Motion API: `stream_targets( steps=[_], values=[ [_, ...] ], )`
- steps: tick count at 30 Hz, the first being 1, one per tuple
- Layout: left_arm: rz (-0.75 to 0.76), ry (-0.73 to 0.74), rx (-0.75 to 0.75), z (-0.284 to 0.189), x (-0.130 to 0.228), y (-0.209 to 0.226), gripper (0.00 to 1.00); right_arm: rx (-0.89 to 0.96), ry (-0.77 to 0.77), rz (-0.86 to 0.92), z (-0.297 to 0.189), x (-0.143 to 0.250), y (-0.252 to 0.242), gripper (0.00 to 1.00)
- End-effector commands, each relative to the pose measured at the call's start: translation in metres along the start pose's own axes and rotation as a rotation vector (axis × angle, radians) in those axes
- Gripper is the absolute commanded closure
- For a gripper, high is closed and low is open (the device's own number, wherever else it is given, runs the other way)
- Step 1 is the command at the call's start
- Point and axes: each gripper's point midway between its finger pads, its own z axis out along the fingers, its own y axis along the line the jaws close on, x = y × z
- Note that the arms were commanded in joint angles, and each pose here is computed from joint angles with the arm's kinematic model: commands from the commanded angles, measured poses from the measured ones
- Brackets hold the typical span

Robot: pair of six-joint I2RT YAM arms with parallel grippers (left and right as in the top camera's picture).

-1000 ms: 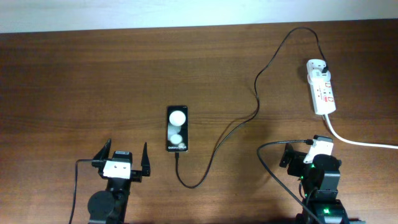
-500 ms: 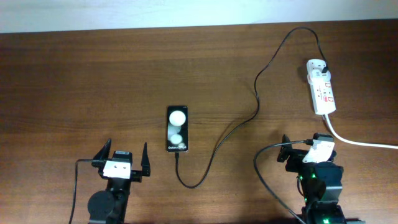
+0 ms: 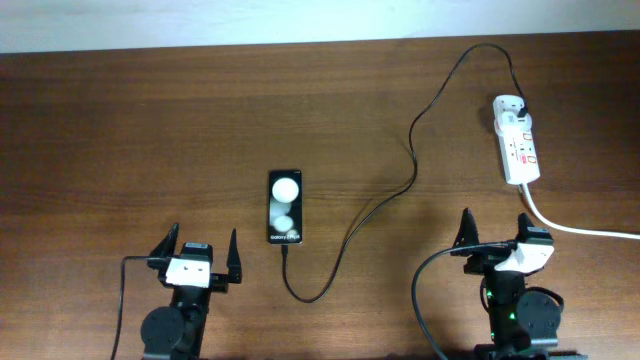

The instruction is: Plug charger to phone and switch on socket

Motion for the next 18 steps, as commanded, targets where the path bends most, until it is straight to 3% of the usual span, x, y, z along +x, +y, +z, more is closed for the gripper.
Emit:
stream_targets(
  steps=[1, 12, 18],
  values=[
    [0.016, -0.001, -0.009, 0.000, 0.000, 0.002, 0.01, -0.024, -0.070, 0.008, -0.002, -0.015, 0.005, 0.02],
    [0.016, -0.001, -0.009, 0.000, 0.000, 0.002, 0.01, -0.025, -0.077, 0.008, 0.001, -0.008, 0.004, 0.01],
    [0.016, -0.001, -0.009, 0.000, 0.000, 0.002, 0.01, -0.036, 0.047, 0.001, 0.001, 0.022, 0.005, 0.02]
  ],
)
